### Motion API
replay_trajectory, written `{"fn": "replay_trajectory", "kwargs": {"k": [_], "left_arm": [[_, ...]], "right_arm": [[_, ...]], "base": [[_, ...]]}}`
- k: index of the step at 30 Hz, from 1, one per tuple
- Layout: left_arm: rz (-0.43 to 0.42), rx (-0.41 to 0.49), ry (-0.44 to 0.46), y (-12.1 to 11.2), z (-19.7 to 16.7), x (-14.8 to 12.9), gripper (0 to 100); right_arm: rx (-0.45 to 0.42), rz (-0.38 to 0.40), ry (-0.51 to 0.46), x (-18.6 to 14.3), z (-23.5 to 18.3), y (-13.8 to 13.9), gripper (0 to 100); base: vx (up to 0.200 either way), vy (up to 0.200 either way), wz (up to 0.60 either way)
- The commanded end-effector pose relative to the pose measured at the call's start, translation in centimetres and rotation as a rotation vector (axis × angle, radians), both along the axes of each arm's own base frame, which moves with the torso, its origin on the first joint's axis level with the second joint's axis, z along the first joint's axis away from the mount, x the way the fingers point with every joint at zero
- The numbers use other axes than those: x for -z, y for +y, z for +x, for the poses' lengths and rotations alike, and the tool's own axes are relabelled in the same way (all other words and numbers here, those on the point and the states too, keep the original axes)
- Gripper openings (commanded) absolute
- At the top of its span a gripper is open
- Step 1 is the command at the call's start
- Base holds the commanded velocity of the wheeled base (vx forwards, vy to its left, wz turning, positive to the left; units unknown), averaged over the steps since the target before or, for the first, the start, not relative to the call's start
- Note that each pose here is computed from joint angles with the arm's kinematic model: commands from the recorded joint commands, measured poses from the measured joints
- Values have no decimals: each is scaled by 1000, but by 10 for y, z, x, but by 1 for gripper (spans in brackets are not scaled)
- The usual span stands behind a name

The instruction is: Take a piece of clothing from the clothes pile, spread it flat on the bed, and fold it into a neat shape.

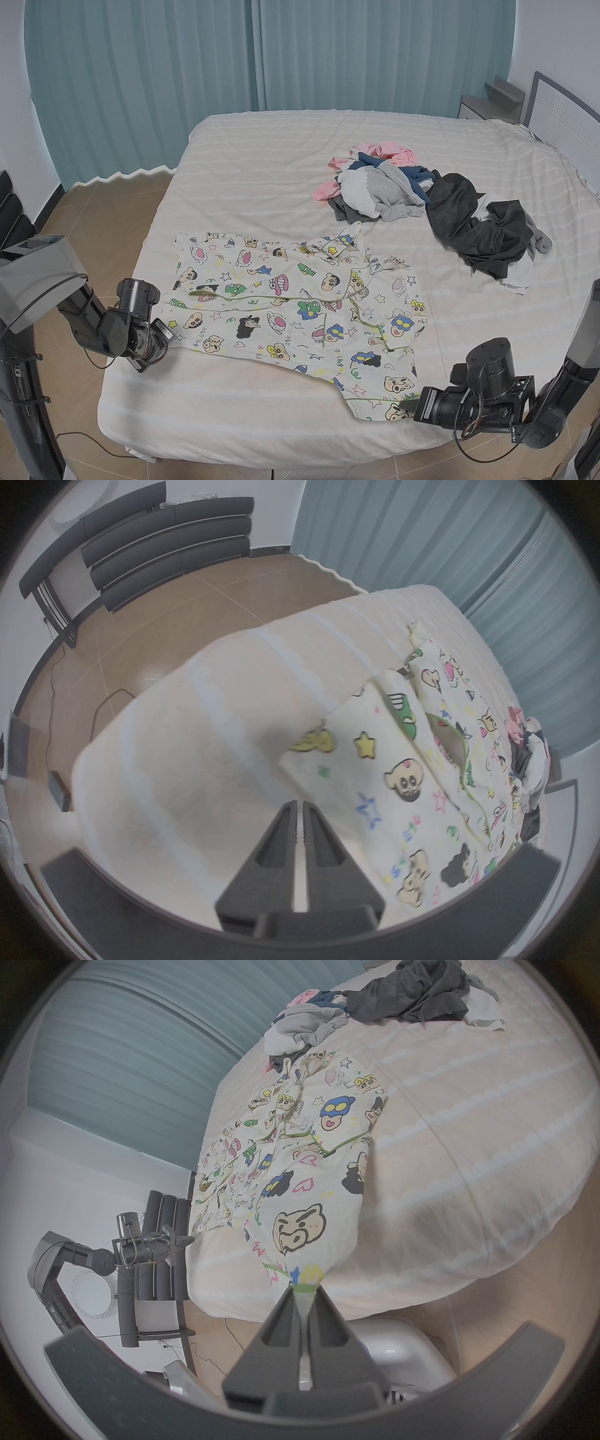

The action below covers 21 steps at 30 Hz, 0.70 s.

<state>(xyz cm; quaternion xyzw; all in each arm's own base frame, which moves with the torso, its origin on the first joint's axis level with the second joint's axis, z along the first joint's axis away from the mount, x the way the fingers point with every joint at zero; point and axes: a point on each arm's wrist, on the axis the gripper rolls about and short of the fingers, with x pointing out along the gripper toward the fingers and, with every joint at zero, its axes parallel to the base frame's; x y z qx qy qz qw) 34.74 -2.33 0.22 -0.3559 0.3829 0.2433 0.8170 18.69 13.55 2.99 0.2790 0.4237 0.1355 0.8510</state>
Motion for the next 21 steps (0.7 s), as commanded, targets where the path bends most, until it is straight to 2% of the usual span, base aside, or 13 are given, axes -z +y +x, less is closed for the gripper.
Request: {"fn": "replay_trajectory", "kwargs": {"k": [1, 5, 11, 15, 16, 21], "left_arm": [[9, -12, 19, 15, -22, -12, 0], [3, -11, 30, 19, -28, -12, 0], [-66, 18, 28, 21, -29, -13, 0], [-68, 24, 19, 21, -25, -13, 0], [-70, 25, 8, 21, -23, -15, 100], [-64, 14, -89, 27, -8, -22, 100]], "right_arm": [[1, -11, 17, 2, -5, -4, 0], [1, -15, 24, 3, -7, -5, 0], [2, -16, 23, 3, -6, -5, 0], [2, -15, 22, 3, -7, -5, 0], [1, -15, 20, 2, -7, -5, 0], [2, -18, 26, 3, -7, -5, 0]], "base": [[0, 0, 0], [0, 0, 0], [0, 0, 0], [0, 0, 0], [0, 0, 0], [0, 0, 0]]}}
